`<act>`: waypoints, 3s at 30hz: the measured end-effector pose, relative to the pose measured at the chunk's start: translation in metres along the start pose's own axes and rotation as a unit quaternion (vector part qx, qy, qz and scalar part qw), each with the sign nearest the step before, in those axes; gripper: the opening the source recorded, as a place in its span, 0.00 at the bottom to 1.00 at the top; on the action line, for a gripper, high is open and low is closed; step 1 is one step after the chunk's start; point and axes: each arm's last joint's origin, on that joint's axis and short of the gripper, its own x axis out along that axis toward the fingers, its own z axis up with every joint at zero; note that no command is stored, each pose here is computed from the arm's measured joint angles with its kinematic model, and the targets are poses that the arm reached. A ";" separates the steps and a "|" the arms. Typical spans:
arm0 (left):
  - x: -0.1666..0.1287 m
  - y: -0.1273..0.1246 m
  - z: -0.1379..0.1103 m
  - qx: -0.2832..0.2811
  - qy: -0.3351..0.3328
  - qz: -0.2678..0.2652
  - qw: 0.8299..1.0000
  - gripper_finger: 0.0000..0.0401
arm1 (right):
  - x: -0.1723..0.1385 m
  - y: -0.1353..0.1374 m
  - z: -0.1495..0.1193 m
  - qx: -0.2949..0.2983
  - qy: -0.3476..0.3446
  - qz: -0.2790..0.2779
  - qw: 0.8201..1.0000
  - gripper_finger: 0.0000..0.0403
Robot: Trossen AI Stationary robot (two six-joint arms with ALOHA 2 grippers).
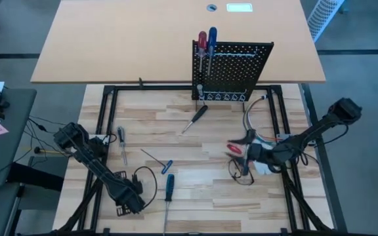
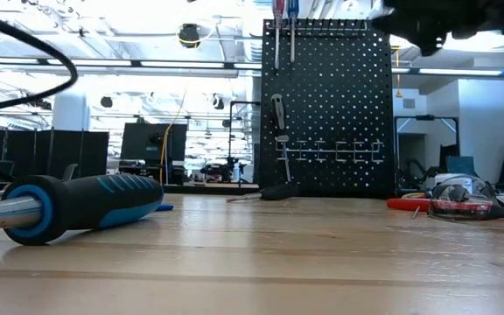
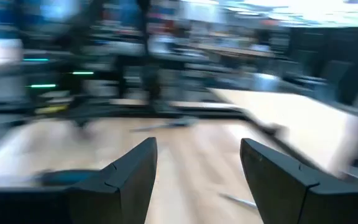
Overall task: Hang tools onto peg board
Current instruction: Hang the red screwdriver on the pegboard
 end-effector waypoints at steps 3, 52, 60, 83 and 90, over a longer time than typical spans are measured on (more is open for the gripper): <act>-0.005 0.003 0.005 0.013 0.003 0.004 1.000 0.20 | 0.006 0.002 -0.004 -0.008 0.000 0.091 0.996 0.59; -0.115 0.076 0.116 0.005 -0.177 0.030 0.984 0.20 | 0.201 0.051 -0.027 -0.291 0.327 0.088 0.895 0.15; -0.116 0.081 0.119 -0.005 -0.172 0.021 0.985 0.20 | 0.200 0.054 -0.027 -0.293 0.323 0.090 0.895 0.22; -0.118 0.088 0.117 -0.015 -0.181 0.071 0.981 0.54 | 0.193 0.038 -0.046 -0.203 0.351 0.048 0.913 0.02; -0.144 0.105 0.081 -0.053 -0.256 0.200 0.944 0.70 | 0.155 0.008 -0.072 -0.102 0.328 -0.006 0.939 0.02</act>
